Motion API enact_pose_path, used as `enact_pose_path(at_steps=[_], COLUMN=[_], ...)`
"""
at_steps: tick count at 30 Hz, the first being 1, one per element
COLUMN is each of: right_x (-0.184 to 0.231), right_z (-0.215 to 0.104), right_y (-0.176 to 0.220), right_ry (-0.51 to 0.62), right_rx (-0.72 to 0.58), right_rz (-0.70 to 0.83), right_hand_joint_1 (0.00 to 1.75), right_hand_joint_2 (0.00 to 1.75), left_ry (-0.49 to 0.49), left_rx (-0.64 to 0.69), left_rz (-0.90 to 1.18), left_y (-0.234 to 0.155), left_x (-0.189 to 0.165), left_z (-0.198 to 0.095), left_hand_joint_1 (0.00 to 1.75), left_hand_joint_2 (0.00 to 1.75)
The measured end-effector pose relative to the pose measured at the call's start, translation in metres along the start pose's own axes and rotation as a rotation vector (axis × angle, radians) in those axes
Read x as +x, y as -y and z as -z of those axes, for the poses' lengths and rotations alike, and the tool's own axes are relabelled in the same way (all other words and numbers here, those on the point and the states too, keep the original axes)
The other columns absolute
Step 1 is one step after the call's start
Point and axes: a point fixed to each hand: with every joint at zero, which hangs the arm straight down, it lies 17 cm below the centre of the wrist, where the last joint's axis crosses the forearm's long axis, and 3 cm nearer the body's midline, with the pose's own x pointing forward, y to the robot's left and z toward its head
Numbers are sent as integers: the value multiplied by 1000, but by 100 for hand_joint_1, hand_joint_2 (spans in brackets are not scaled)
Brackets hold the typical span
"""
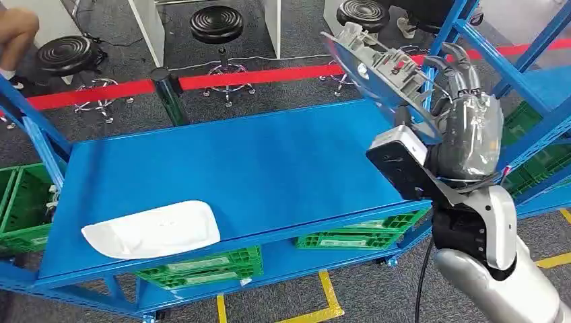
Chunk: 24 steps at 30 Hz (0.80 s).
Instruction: Take the parts from the cabinet and place them on the table.
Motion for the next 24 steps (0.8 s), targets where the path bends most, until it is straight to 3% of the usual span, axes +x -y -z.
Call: enact_pose_path(at_steps=[8, 24], right_x=[-7, -8], right_z=[-7, -10], right_y=[34, 60], right_ry=[3, 12], right_rx=[-68, -121], right_rz=[-10, -9], right_hand_joint_1=[175, 175], right_hand_joint_2=[175, 175], left_ry=[62, 76], left_rx=[2, 17], left_rz=[29, 33], left_y=[0, -5], left_x=[10, 19], left_z=[0, -1], left_hand_joint_1=[0, 0], left_hand_joint_2=[175, 175])
